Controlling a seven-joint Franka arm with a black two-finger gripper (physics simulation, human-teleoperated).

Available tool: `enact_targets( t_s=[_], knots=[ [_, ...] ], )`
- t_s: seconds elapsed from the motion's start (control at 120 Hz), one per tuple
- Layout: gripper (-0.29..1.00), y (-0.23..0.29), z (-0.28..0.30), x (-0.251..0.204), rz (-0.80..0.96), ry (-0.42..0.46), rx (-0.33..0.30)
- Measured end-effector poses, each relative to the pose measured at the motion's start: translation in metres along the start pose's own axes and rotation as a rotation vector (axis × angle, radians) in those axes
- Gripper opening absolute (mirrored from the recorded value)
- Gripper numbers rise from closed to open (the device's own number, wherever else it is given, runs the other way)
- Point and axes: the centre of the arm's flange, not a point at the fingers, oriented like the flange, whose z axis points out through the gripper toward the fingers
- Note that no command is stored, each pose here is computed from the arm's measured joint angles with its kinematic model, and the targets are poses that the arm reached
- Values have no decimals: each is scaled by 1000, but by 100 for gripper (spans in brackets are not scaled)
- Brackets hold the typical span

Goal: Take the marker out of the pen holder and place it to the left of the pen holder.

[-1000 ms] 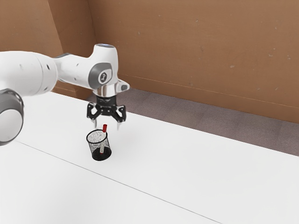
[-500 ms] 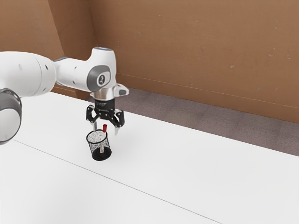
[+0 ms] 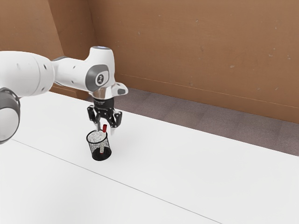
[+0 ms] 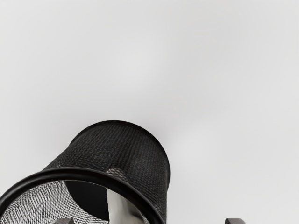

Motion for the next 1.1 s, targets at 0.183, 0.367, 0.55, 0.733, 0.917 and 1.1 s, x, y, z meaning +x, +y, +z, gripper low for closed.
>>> enact_targets(
  t_s=[0.183, 0.367, 0.55, 0.733, 0.917, 1.1],
  knots=[
    [23, 0, -1, 1, 21, 11, 0],
    [8, -1, -2, 2, 29, 19, 1],
    [0, -6, -10, 1, 31, 33, 3],
    [-2, -18, -33, -8, 21, 56, 1],
    [-3, -53, -102, -59, -7, 141, -4],
    [-4, -145, -134, -86, -150, 196, -8]
  ],
)
